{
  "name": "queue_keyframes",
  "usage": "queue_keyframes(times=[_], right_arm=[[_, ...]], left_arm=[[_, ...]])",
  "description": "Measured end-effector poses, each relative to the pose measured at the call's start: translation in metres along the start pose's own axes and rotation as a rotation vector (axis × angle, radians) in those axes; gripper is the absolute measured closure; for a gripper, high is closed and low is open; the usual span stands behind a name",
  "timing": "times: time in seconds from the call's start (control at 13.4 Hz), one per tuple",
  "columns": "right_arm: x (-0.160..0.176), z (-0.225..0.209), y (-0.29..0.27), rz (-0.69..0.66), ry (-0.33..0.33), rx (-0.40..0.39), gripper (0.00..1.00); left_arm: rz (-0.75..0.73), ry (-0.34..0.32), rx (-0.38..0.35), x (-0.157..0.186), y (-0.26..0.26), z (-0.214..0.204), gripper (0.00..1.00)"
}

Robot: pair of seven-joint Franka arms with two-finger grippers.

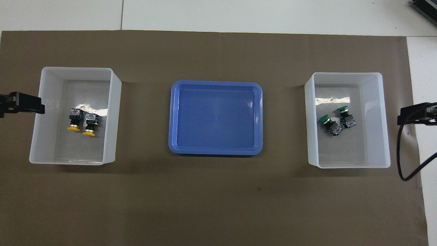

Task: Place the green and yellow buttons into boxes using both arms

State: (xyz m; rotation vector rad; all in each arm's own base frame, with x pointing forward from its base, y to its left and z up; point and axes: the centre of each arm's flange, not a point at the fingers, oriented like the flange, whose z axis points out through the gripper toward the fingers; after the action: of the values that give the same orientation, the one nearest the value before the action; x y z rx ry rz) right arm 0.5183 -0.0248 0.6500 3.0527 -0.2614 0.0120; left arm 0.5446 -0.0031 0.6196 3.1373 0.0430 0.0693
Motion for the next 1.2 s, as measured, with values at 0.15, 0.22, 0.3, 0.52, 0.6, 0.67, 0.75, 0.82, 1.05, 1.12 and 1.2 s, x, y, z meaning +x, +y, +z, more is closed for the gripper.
queue_keyframes(times=[0.15, 0.22, 0.3, 0.52, 0.6, 0.67, 0.75, 0.82, 1.05, 1.12, 1.2], right_arm=[[0.0000, 0.0000, 0.0000, 0.000, 0.000, 0.000, 0.00], [0.0000, 0.0000, 0.0000, 0.000, 0.000, 0.000, 0.00], [0.0000, 0.0000, 0.0000, 0.000, 0.000, 0.000, 0.00], [0.0000, 0.0000, 0.0000, 0.000, 0.000, 0.000, 0.00], [0.0000, 0.0000, 0.0000, 0.000, 0.000, 0.000, 0.00], [0.0000, 0.0000, 0.0000, 0.000, 0.000, 0.000, 0.00], [0.0000, 0.0000, 0.0000, 0.000, 0.000, 0.000, 0.00], [0.0000, 0.0000, 0.0000, 0.000, 0.000, 0.000, 0.00], [0.0001, 0.0002, 0.0014, 0.003, -0.001, 0.000, 0.00], [0.0003, 0.0003, 0.0030, 0.006, -0.002, 0.002, 0.00], [0.0004, 0.0006, 0.0040, 0.012, -0.005, 0.027, 0.00]], left_arm=[[-0.001, 0.001, 0.000, 0.0000, 0.0001, -0.0001, 0.00], [-0.001, 0.001, 0.000, 0.0000, 0.0001, -0.0001, 0.00], [-0.001, 0.001, 0.000, 0.0000, 0.0002, -0.0001, 0.00], [0.000, 0.001, 0.000, 0.0000, 0.0006, -0.0001, 0.00], [0.000, 0.001, 0.000, 0.0000, 0.0006, -0.0001, 0.00], [0.000, 0.001, 0.000, 0.0000, 0.0006, -0.0001, 0.00], [0.000, 0.001, 0.000, 0.0000, 0.0006, -0.0001, 0.00], [0.000, 0.001, 0.000, 0.0000, 0.0006, -0.0001, 0.00], [0.000, 0.000, 0.000, 0.0000, 0.0007, -0.0001, 0.00], [0.000, 0.000, 0.000, 0.0000, 0.0009, 0.0000, 0.00], [0.001, 0.000, 0.000, 0.0000, 0.0013, 0.0000, 0.00]])
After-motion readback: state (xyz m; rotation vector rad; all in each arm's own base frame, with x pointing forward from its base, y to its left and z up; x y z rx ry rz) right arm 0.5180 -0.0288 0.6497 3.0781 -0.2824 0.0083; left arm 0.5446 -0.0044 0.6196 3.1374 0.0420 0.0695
